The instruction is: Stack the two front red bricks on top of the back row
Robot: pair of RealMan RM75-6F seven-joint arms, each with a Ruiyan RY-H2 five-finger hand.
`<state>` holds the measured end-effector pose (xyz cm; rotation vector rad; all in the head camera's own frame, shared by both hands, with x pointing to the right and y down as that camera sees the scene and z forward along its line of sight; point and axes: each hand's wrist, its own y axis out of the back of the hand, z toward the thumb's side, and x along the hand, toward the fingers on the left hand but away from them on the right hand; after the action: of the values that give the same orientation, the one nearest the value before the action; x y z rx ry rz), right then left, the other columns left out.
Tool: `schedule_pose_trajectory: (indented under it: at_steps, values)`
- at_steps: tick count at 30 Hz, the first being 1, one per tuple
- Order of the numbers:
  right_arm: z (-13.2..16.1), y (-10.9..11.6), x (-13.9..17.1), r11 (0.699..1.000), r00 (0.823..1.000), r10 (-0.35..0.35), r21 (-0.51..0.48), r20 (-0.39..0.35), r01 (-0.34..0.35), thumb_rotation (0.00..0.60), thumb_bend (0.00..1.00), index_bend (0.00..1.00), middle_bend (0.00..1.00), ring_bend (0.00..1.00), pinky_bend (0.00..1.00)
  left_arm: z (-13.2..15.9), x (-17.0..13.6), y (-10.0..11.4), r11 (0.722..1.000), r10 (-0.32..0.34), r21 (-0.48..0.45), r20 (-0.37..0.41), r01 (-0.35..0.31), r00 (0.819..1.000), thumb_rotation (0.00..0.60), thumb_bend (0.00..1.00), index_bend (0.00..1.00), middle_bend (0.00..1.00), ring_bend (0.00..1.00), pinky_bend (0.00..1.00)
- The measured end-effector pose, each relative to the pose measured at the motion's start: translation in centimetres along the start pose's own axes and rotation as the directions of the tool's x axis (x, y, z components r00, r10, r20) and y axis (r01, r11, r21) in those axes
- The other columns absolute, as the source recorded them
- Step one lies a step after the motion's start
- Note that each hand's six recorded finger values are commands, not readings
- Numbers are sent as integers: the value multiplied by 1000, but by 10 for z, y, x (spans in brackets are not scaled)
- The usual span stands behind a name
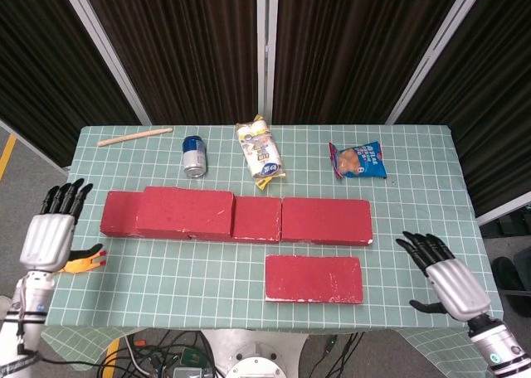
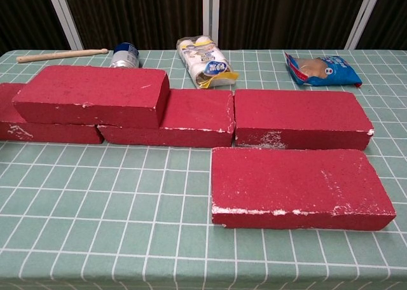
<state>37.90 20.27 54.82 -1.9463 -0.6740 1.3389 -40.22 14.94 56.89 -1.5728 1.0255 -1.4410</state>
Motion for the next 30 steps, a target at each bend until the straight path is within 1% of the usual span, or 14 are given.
schedule_pose_trajectory:
  at_steps: [3, 6, 12, 15, 18, 20, 23, 30]
  values:
    - [13, -13, -14, 997, 997, 73, 15, -36, -73, 600, 0, 0, 0, 0, 0, -18, -18, -5, 1000, 0, 18, -31, 1, 1000, 600, 16, 37, 0, 0, 0]
    - [30, -25, -30, 991, 988, 131, 9, -79, -131, 600, 0, 0, 0, 0, 0, -28, -31, -12, 999, -11, 37, -54, 13, 998, 600, 16, 37, 0, 0, 0]
    - [57, -46, -55, 978, 968, 210, 18, -139, -209, 600, 0, 0, 0, 0, 0, -36, -42, -19, 999, -20, -28, -66, 18, 998, 600, 16, 37, 0, 0, 0]
    - [69, -56, -67, 972, 960, 233, 18, -156, -233, 600, 0, 0, 0, 0, 0, -40, -48, -22, 998, -30, -66, -68, 25, 997, 600, 16, 37, 0, 0, 0]
    - [79, -65, -78, 967, 953, 252, 11, -166, -254, 600, 0, 0, 0, 0, 0, -48, -55, -26, 996, -42, -77, -76, 36, 996, 600, 16, 37, 0, 0, 0]
    - [86, -72, -85, 964, 950, 262, -4, -171, -266, 600, 0, 0, 0, 0, 0, -51, -57, -27, 996, -47, -76, -80, 41, 996, 600, 16, 37, 0, 0, 0]
    - [95, -81, -95, 959, 946, 272, -26, -177, -281, 600, 0, 0, 0, 0, 0, -56, -59, -29, 998, -50, -51, -88, 46, 995, 600, 16, 37, 0, 0, 0]
    - [105, -93, -113, 955, 943, 285, -35, -170, -295, 600, 0, 0, 0, 0, 0, -65, -62, -34, 997, -55, -68, -104, 48, 993, 600, 16, 37, 0, 0, 0]
